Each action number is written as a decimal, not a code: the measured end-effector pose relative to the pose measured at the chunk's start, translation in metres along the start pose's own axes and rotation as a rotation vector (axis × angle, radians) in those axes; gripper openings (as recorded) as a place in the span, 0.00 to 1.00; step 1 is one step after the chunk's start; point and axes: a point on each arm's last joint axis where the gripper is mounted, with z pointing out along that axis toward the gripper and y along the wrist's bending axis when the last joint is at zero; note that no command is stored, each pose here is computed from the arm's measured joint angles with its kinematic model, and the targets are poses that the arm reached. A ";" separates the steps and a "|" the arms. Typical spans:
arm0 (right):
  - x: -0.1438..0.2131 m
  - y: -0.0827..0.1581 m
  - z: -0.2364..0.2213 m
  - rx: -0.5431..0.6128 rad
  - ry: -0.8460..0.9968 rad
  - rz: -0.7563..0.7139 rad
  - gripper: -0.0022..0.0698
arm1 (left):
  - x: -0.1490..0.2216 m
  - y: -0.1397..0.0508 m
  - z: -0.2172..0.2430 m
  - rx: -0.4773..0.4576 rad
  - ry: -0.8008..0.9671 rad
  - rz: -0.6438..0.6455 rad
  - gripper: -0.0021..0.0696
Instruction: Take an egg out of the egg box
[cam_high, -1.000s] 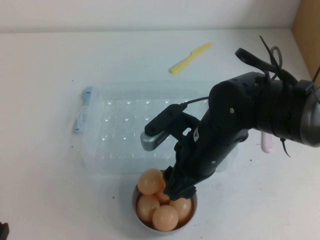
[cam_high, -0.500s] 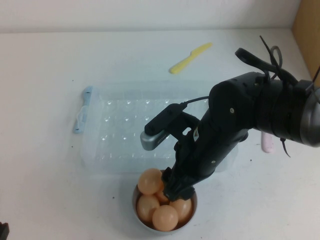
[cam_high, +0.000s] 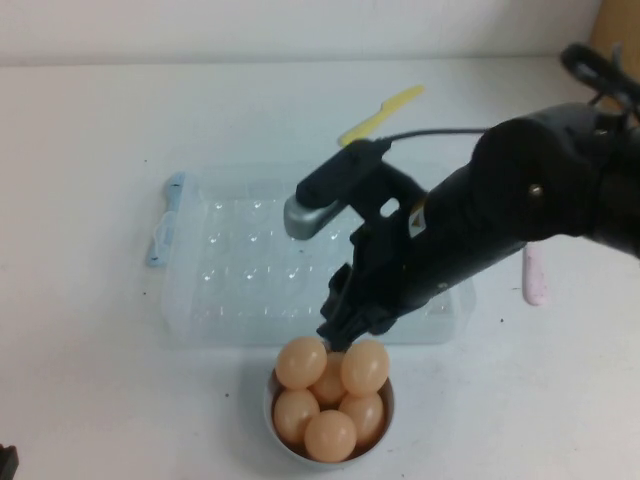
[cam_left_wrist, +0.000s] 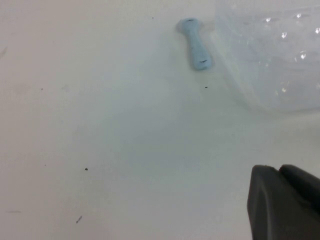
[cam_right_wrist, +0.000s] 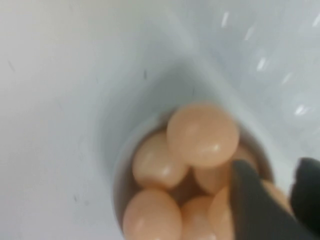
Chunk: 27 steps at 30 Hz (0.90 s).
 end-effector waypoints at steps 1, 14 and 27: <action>-0.002 0.001 -0.010 0.007 -0.045 0.003 0.27 | 0.000 0.000 0.000 0.000 0.000 0.000 0.02; 0.082 0.018 -0.078 0.077 -0.451 0.096 0.01 | 0.000 0.000 0.000 0.000 0.000 0.000 0.02; 0.158 0.025 -0.120 0.140 -0.655 0.021 0.01 | 0.000 0.000 0.000 0.000 0.000 0.000 0.02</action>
